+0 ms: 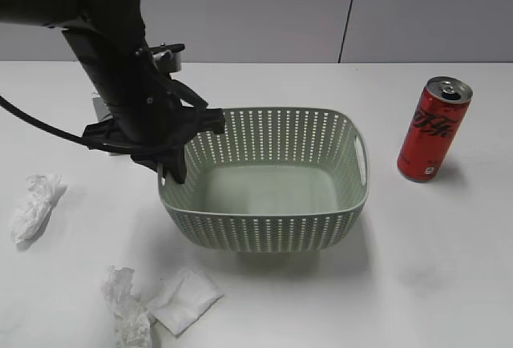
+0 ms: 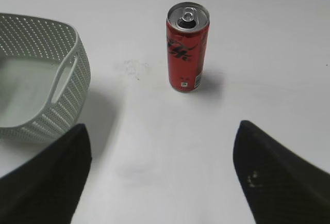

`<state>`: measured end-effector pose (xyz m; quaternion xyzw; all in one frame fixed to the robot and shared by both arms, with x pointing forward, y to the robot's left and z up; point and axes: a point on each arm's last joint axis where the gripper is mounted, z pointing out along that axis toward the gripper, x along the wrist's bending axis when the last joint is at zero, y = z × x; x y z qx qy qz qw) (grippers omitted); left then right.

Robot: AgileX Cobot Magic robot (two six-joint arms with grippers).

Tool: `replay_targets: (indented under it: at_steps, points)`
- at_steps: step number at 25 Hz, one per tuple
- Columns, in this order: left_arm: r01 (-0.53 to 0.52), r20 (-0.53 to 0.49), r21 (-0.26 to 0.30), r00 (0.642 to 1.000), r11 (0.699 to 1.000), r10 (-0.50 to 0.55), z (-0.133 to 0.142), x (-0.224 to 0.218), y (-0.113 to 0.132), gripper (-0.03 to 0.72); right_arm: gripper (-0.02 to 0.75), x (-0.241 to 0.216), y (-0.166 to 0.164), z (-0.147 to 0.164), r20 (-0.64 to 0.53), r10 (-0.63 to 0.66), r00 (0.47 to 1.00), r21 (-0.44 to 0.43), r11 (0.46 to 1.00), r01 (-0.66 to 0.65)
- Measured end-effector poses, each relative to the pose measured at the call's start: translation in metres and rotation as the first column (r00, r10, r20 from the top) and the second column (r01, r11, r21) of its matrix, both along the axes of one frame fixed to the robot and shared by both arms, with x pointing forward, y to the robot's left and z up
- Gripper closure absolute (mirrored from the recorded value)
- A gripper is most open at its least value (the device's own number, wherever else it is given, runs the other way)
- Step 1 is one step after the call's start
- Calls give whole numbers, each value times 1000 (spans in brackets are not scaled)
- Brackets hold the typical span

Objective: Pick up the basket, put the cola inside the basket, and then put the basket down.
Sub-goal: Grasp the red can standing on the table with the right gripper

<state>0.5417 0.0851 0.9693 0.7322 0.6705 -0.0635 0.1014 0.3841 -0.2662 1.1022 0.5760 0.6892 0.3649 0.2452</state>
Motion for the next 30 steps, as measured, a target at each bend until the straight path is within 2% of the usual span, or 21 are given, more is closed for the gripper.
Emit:
replay_targets:
  at_steps: [7, 15, 20, 30]
  points:
    - [16, 24, 25, 1000, 1000, -16, 0, 2, 2, 691, 91, 102, 18, 4, -174, -7, 985, 5, 1000, 8]
    - [17, 26, 26, 1000, 1000, -17, 0, 2, 2, 691, 79, 188, 31, -25, -364, -4, 931, -56, 998, -18]
    - [18, 29, 27, 999, 999, -19, 0, 2, 2, 691, 79, 219, 32, -48, -429, -26, 903, -121, 992, -29]
    - [21, 36, 32, 999, 999, -22, 0, 3, 3, 691, 78, 239, 33, -93, -515, -42, 856, -152, 987, -43]
